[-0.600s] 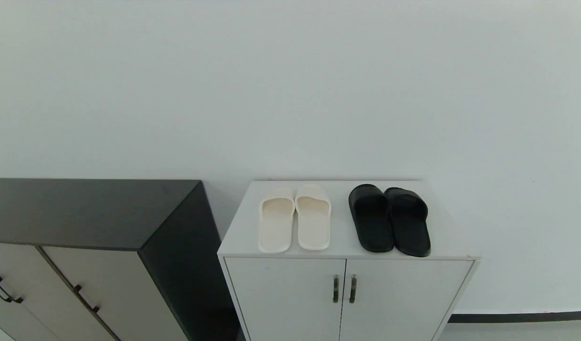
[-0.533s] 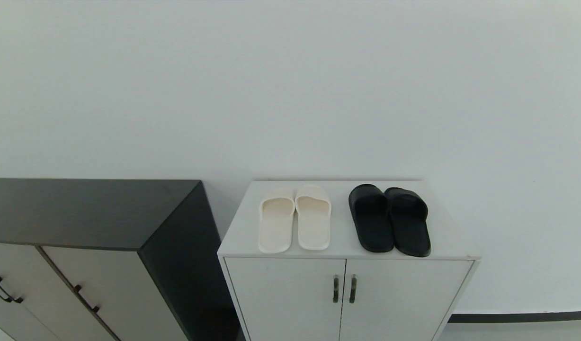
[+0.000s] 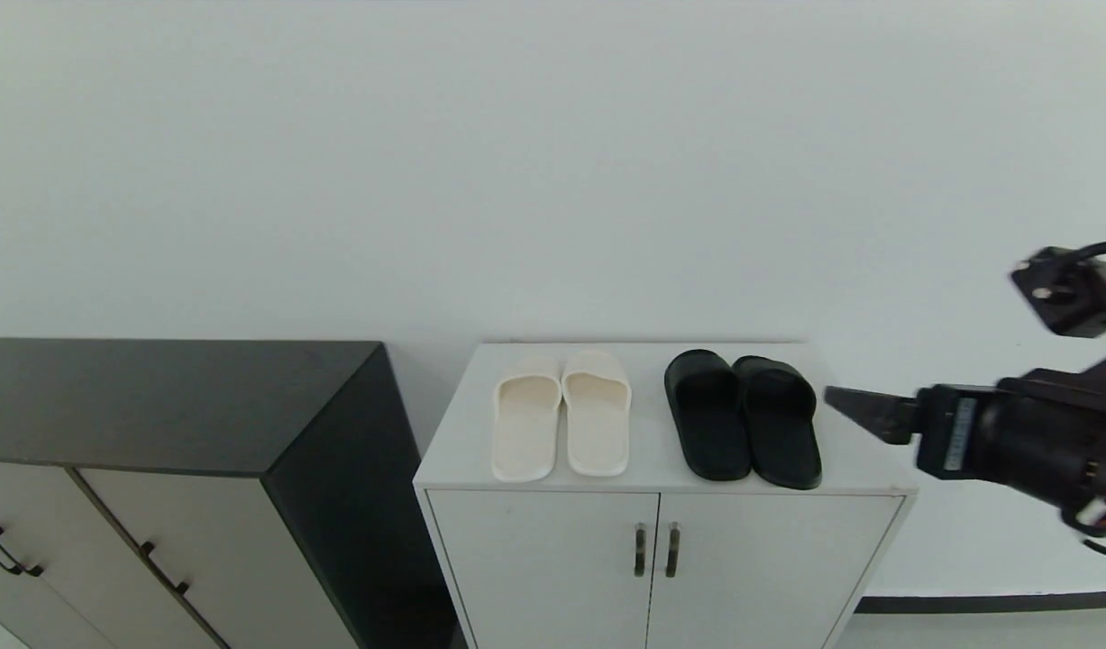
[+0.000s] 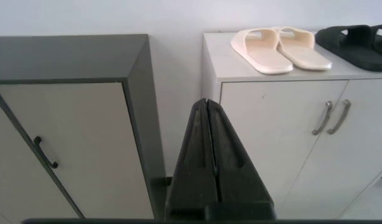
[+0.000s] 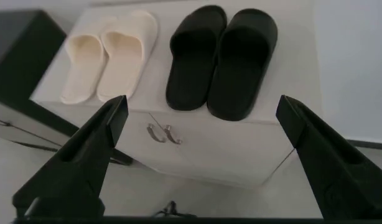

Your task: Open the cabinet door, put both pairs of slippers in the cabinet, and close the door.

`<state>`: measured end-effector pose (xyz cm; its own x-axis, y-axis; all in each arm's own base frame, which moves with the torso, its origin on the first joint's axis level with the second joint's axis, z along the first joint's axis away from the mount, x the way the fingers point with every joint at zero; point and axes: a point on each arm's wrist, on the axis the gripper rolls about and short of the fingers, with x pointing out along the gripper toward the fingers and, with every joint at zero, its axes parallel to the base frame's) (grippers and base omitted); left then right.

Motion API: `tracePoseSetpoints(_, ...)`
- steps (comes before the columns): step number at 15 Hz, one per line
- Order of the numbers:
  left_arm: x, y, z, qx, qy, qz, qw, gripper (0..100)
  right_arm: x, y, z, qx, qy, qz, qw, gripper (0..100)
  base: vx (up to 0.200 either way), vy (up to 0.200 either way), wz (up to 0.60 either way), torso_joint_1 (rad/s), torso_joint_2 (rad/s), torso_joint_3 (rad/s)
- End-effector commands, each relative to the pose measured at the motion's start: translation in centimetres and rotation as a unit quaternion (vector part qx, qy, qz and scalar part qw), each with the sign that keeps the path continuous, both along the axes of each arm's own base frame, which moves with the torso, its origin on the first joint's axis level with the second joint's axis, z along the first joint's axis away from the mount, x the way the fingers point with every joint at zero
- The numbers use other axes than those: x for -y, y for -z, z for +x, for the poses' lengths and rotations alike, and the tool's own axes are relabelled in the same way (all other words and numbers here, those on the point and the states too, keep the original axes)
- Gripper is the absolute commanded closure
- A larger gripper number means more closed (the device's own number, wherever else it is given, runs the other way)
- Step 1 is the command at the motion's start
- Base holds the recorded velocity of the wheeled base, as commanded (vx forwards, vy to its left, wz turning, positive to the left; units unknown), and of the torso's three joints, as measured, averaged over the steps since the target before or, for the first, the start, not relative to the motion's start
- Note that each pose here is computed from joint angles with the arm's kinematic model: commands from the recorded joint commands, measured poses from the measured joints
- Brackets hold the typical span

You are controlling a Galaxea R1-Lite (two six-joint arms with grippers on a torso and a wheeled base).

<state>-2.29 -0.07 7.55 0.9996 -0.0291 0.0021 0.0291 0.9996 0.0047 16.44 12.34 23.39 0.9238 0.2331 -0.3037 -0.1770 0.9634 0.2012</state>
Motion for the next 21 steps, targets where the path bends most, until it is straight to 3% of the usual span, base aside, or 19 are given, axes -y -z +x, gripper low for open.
tracePoseSetpoints(1, 0.0, 0.0, 0.0, 0.0, 0.0, 0.0, 1.0, 100, -5.7, 2.2, 3.8, -0.02, -0.008, -0.028, 0.999, 0, 0.0, 0.0, 0.0, 0.0, 0.0, 0.0)
tracePoseSetpoints(5, 0.0, 0.0, 0.0, 0.0, 0.0, -0.001, 1.0, 100, -8.5, 5.2, 7.5, -0.008, 0.035, -0.045, 0.998, 0, 0.0, 0.0, 0.0, 0.0, 0.0, 0.0)
tracePoseSetpoints(14, 0.0, 0.0, 0.0, 0.0, 0.0, -0.001, 1.0, 100, -7.0, 12.0, 14.7, -0.017, 0.114, -0.084, 0.99, 0, 0.0, 0.0, 0.0, 0.0, 0.0, 0.0)
tracePoseSetpoints(21, 0.0, 0.0, 0.0, 0.0, 0.0, -0.002, 1.0, 100, -7.0, 13.8, 18.4, -0.01, 0.11, -0.072, 0.991, 0, 0.0, 0.0, 0.0, 0.0, 0.0, 0.0)
